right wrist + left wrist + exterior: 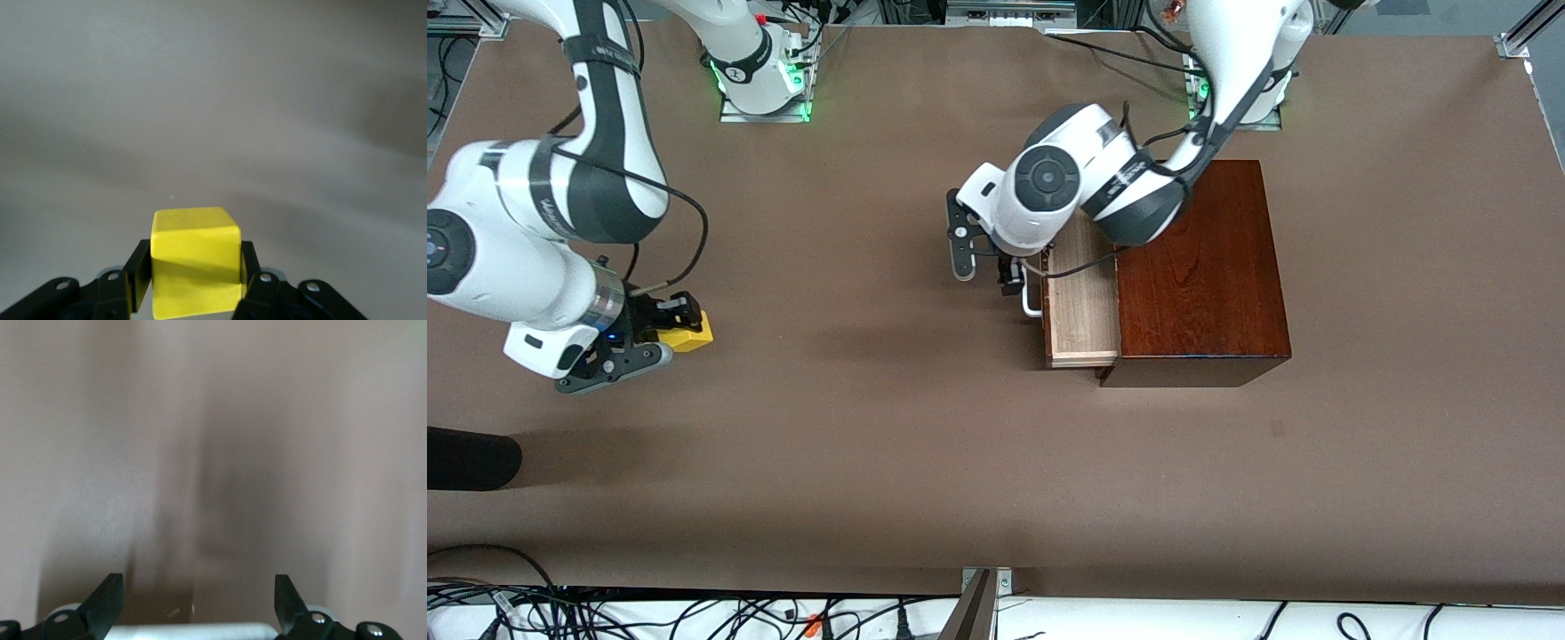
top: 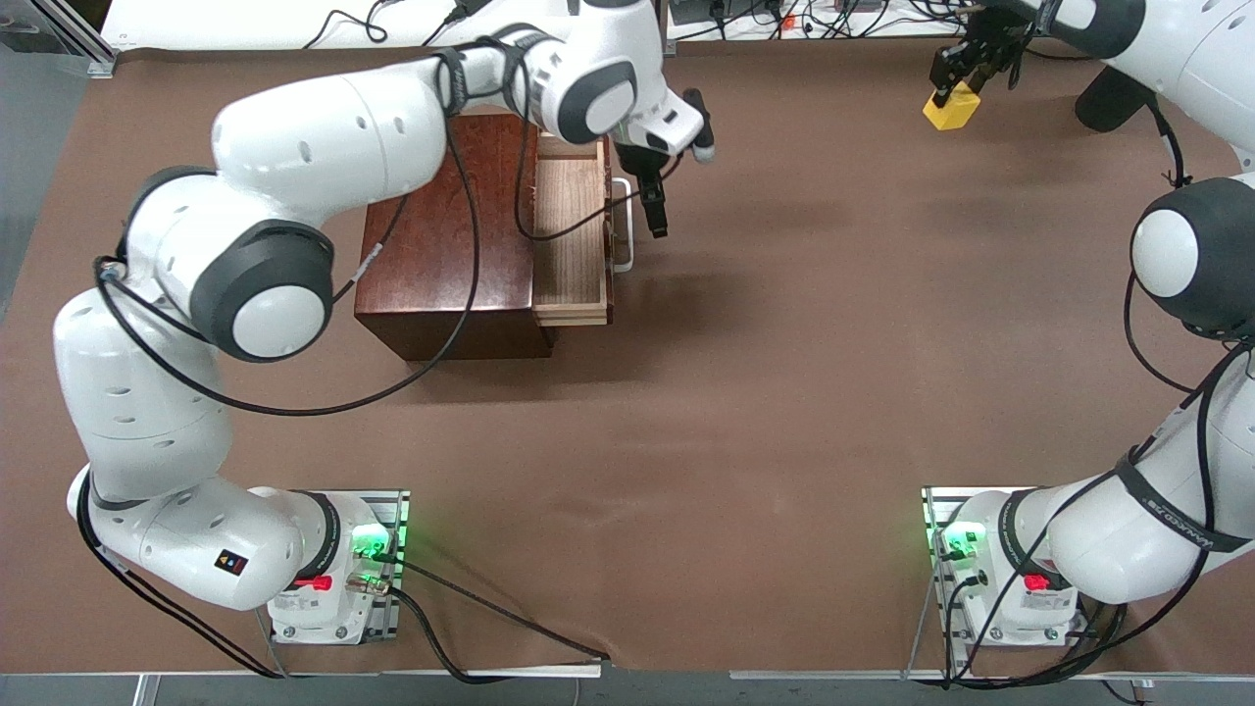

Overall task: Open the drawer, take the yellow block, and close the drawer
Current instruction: 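Carry the cube away with the right gripper while the left gripper reaches the drawer, then push the drawer shut with the left gripper while the right gripper releases the cube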

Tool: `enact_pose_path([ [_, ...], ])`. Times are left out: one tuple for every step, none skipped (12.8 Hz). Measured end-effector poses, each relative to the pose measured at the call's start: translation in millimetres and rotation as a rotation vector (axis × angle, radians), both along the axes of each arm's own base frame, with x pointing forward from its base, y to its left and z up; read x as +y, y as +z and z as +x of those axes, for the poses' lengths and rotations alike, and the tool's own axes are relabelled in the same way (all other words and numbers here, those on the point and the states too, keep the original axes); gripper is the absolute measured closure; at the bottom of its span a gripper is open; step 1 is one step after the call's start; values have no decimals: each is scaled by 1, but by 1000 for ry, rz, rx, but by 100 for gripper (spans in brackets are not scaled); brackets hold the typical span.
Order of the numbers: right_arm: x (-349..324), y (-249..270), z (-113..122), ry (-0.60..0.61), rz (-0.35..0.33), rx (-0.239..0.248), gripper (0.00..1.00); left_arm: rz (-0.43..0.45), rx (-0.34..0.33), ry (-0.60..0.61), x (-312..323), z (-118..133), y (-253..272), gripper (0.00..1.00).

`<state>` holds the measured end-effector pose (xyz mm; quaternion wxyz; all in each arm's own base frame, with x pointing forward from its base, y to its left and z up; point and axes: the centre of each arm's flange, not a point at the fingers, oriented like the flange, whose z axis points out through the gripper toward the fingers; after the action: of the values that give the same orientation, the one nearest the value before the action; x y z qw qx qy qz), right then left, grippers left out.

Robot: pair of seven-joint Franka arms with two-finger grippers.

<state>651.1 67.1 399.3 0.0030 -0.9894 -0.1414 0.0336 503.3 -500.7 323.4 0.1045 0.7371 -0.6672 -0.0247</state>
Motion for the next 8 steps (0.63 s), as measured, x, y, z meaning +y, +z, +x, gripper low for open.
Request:
enact_pose_path([
  [0, -19, -2, -39, -4, -14, 43, 18, -11, -30, -8, -7, -10, 0],
  [2, -37, -5, -75, -8, -25, 43, 33, -14, -46, -10, -10, -17, 0],
  [8, -55, -8, -110, -12, -26, 43, 44, -12, -53, -8, -10, -22, 0],
  [14, -70, -11, -143, -17, -20, 43, 61, -12, -61, -3, -9, -28, 0],
  [20, -84, -13, -171, -23, -10, 43, 81, -11, -68, 2, -9, -33, 0],
  [26, -97, -13, -196, -29, -6, 43, 100, -1, -74, 6, -10, -39, 0],
  [30, -111, -13, -220, -35, -8, 43, 121, 17, -77, 11, -10, -43, 0],
  [34, -125, -12, -234, -42, -11, 43, 124, 21, -79, 12, -10, -44, 0],
])
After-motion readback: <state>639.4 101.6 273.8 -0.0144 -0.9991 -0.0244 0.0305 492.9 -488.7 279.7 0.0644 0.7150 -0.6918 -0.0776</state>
